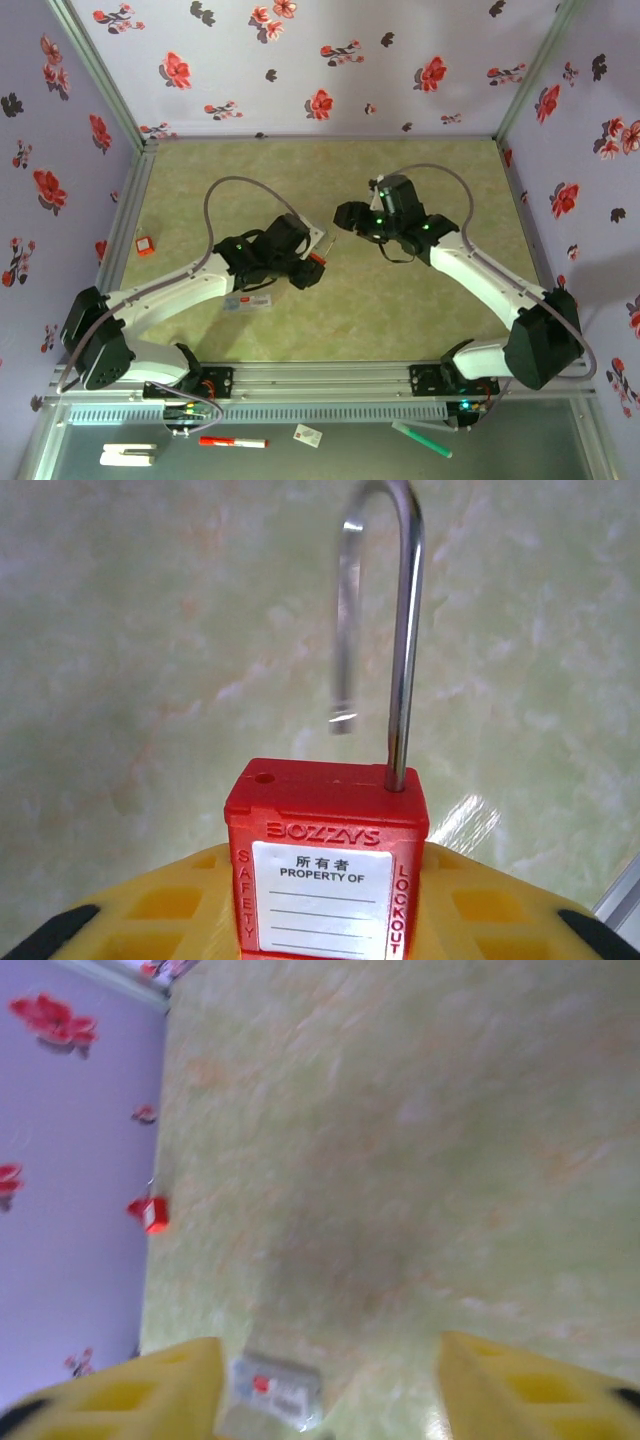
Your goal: Unlock with the key
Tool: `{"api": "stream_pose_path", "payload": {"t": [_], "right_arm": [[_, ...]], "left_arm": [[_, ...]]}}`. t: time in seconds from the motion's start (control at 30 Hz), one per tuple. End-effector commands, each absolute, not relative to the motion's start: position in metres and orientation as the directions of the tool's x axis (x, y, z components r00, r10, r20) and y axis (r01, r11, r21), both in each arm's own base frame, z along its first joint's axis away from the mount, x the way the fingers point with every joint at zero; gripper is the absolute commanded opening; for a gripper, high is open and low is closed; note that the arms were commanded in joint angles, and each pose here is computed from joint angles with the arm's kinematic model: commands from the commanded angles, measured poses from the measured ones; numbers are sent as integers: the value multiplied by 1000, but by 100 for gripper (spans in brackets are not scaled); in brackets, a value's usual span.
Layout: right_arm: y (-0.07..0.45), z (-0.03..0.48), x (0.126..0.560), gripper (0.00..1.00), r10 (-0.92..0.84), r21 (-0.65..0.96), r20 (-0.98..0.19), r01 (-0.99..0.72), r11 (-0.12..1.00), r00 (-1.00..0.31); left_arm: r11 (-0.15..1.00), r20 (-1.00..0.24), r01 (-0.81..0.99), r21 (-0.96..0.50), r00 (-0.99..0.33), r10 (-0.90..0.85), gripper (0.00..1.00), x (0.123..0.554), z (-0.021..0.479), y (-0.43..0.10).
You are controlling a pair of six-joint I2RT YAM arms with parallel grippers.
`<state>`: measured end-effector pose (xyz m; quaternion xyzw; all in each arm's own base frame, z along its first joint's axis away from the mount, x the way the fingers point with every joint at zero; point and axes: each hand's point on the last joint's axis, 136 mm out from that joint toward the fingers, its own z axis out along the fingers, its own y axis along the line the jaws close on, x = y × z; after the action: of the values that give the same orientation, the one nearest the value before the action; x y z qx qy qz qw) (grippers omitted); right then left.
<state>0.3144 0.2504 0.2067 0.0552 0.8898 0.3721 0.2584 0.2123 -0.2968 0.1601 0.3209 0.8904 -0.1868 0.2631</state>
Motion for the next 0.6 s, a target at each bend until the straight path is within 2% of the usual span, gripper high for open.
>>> {"api": "stream_pose_path", "payload": {"t": [0.0, 0.23, 0.57], "right_arm": [[215, 214, 325, 71, 369, 648, -473, -32, 761, -800], [176, 211, 311, 99, 357, 567, -536, -13, 824, -765], [155, 198, 287, 99, 314, 504, -575, -24, 864, -756]], "left_arm": [[714, -578, 681, -163, -652, 491, 0, 207, 162, -297], [723, -536, 661, -202, -692, 483, 0, 217, 148, -303], [780, -373, 596, -192, -779, 504, 0, 235, 104, -313]]}}
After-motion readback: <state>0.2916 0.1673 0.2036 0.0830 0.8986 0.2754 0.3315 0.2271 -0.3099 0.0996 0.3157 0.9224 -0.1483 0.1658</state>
